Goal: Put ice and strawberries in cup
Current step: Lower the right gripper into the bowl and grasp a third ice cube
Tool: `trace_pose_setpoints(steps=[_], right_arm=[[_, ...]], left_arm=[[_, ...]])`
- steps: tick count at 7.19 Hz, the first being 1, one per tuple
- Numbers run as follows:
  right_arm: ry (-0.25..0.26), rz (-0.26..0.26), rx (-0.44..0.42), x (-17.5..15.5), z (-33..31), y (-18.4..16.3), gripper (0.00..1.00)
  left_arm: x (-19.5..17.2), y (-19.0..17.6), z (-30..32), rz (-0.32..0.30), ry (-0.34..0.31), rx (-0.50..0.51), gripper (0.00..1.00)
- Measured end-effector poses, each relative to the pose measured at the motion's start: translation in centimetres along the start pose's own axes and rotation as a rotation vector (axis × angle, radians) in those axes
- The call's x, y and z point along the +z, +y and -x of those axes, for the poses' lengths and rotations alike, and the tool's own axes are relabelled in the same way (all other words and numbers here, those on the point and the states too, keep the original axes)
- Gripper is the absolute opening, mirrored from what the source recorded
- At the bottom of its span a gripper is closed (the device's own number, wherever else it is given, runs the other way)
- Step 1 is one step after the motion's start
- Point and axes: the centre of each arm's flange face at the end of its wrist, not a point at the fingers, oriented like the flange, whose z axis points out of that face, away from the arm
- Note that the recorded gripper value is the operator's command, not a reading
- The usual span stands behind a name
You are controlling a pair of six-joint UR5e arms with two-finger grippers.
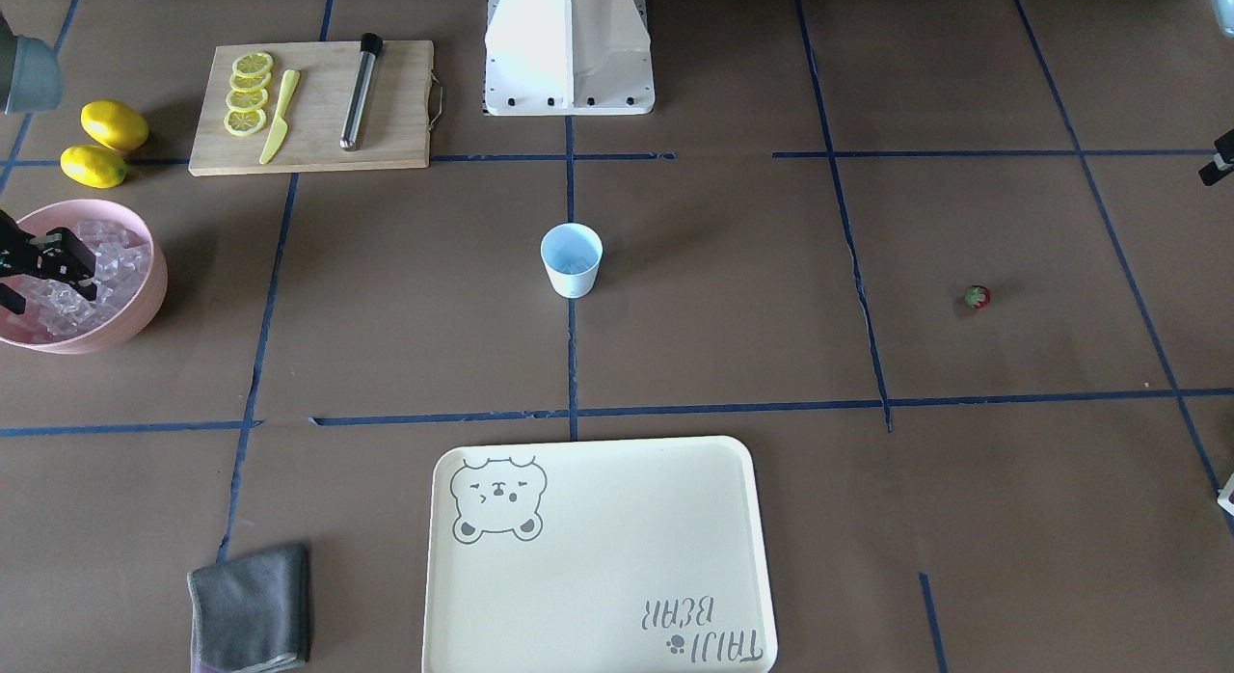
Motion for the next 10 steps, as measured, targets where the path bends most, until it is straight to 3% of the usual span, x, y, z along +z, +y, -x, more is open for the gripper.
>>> trace_pose_setpoints(steps=[1, 4, 6, 7, 10], right_arm=[[0.001, 0.005, 0.002, 0.25, -0.13, 0.08, 0.76], [0.004, 0.015, 0.005, 0.59, -0.37, 0.48, 0.40], [0.004, 0.016, 0.005, 0.60, -0.38, 0.56, 0.09], [-0.002, 0.018, 0.004, 0.54, -0.29, 0.60, 0.01], [-0.032, 0.023, -0.002, 0.11, 0.28, 0.66, 0.00]], left_arm=[[-0.02, 0.02, -0.02, 0.000, 0.000, 0.000, 1.00], [-0.06, 0.03, -0.06, -0.001, 0.000, 0.001, 1.00], [-0.09, 0.03, -0.09, -0.002, 0.000, 0.002, 1.00], [-0.09, 0.03, -0.10, -0.002, 0.000, 0.002, 1.00], [-0.09, 0.03, -0.10, -0.002, 0.000, 0.002, 1.00]])
